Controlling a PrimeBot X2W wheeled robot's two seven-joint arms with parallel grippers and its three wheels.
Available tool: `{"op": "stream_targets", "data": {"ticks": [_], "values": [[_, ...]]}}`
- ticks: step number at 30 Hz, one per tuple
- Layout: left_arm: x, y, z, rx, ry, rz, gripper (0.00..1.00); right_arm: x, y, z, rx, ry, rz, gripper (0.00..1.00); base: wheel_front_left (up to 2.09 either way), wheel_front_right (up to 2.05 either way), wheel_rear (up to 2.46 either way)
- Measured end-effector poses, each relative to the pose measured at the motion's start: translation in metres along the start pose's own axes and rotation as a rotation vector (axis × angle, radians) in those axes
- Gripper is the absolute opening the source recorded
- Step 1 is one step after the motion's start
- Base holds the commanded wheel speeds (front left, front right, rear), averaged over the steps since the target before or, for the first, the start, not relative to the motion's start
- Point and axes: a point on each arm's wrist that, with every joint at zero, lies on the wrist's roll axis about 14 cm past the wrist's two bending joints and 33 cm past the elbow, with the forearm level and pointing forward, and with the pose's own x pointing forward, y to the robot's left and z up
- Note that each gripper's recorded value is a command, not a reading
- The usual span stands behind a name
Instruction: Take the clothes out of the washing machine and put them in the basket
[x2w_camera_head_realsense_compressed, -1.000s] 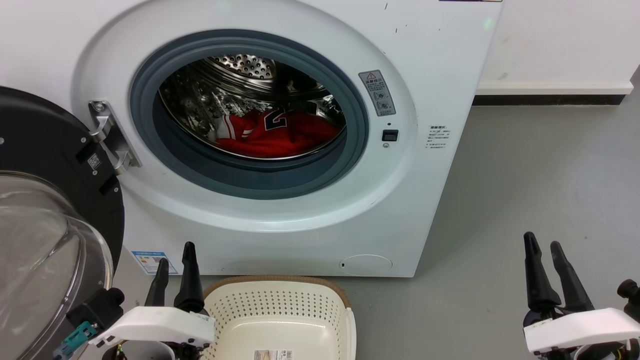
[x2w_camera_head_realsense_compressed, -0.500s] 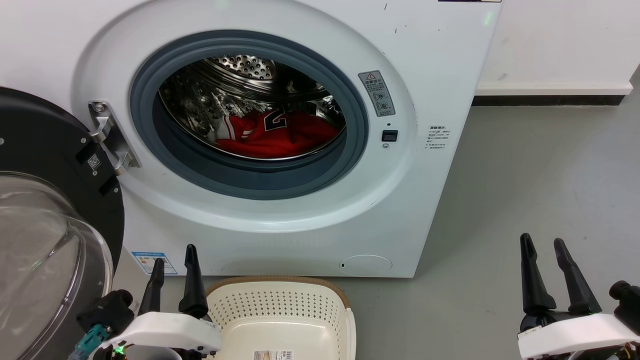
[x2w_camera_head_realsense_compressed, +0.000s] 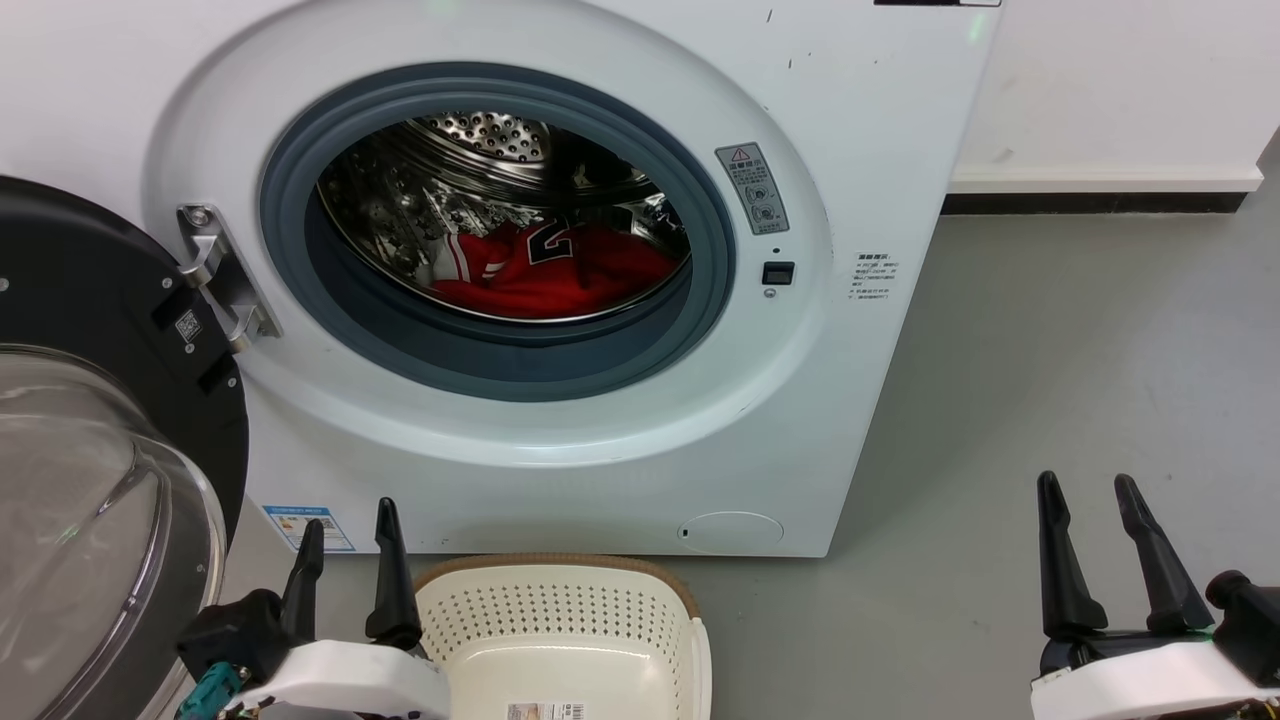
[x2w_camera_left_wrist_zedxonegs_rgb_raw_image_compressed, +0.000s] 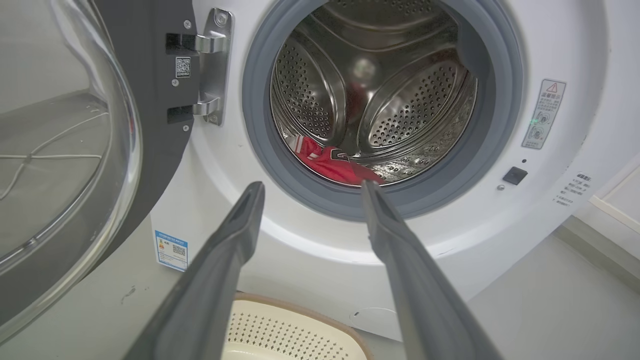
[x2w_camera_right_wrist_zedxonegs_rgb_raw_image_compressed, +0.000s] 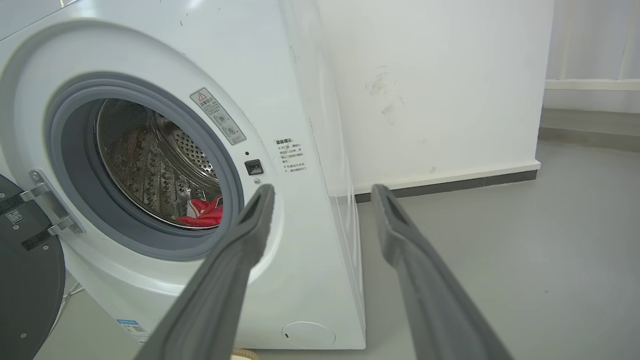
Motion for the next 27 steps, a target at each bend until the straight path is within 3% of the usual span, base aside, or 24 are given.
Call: {"op": "stream_targets", "data": {"ticks": [27], "values": [[-0.0070, -0.0037, -0.0003, 0.205, -0.040, -0.040, 1.00, -0.0079, 0.0066, 0.0039, -0.181, -0.027, 0.039, 1.00, 0.00, 0.00, 0.00]]}}
